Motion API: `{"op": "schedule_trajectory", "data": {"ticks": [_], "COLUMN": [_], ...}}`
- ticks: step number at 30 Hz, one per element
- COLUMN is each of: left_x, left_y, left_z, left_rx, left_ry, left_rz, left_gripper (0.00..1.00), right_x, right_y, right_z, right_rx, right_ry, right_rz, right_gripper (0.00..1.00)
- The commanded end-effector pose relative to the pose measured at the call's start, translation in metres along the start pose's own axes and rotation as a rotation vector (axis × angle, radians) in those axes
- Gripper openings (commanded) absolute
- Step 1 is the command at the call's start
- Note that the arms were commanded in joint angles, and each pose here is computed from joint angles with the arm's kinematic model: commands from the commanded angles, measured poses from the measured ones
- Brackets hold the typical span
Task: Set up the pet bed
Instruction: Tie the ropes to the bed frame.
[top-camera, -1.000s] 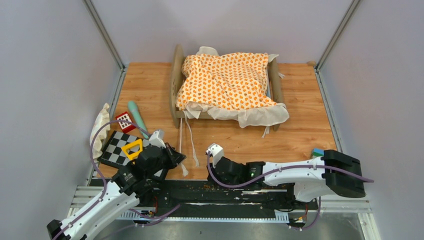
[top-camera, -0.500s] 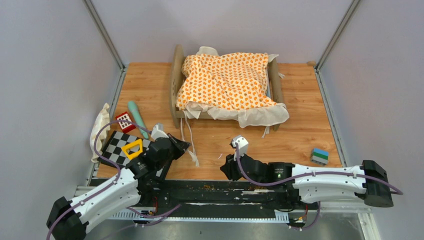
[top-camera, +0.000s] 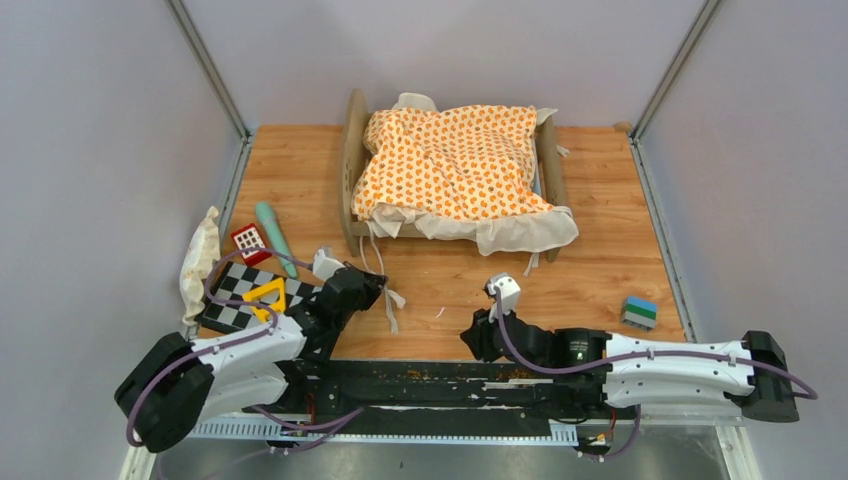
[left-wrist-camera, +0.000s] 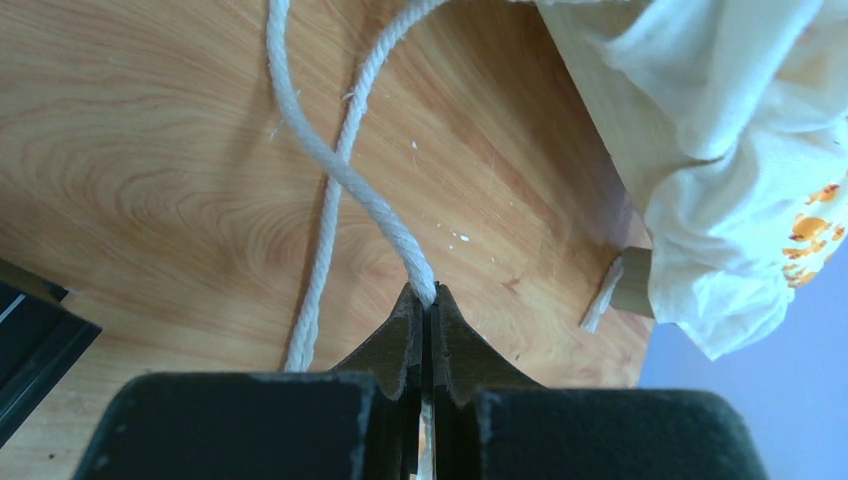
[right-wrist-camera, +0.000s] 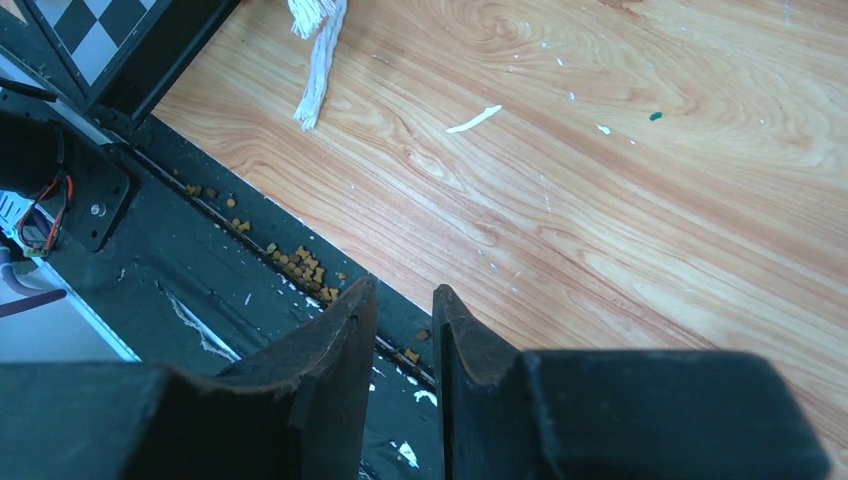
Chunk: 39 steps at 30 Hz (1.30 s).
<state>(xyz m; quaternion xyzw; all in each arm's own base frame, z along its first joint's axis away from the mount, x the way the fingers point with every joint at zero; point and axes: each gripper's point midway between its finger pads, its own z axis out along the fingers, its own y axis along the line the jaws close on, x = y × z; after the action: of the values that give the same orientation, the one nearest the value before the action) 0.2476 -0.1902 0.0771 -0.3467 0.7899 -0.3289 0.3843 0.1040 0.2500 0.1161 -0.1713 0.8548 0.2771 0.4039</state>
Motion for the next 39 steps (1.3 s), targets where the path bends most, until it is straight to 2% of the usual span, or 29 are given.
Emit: {"op": "schedule_trajectory", "data": {"ticks": [1,5,8,10,16,21,28,34,39], "left_x": [-0.01,-0.005,-0.003,-0.003,0.004,0.007,-0.036,-0.058,-0.059], "left_y": [-0.023,-0.014,-0.01,-0.011,-0.031,-0.041,-0.018,0.0,0.009], "left_z": [0.012,0.019,0.022,0.022,0.023,0.016,-0.017,-0.037,-0.03], "left_rx": [0.05,0.015,0.003,0.007,0.055,0.08,-0.01,-0.062,-0.074], "left_ry": [-0.065,-0.062,-0.059,-0.054,-0.008,0.029,-0.117,-0.184,-0.127], "left_rz": [-0.058,-0.054,-0.048,-0.039,0.018,0.097,0.224,0.313,0.351], "left_gripper": [0.04,0.14,0.36,0.47,0.63,0.66,0.66,0.69,0.64], "right_x": [-0.001,-0.001,0.0,0.001,0.001,-0.001,-0.001,-0.003,-0.017], "right_y": [-0.009,-0.015,-0.018,-0.019,-0.021,-0.02,-0.015,-0.005,0.006], "right_z": [-0.004,-0.007,-0.007,-0.008,-0.008,-0.008,-0.009,-0.003,0.003], "right_rx": [0.034,0.045,0.044,0.043,0.041,0.041,0.014,-0.036,-0.042], "right_ry": [-0.018,-0.025,-0.034,-0.039,-0.053,-0.056,-0.052,-0.071,-0.115], "right_rz": [0.016,0.022,0.032,0.036,0.044,0.044,0.031,0.023,-0.003], "right_gripper": [0.28,0.29,0.29,0.29,0.3,0.3,0.32,0.35,0.34]}}
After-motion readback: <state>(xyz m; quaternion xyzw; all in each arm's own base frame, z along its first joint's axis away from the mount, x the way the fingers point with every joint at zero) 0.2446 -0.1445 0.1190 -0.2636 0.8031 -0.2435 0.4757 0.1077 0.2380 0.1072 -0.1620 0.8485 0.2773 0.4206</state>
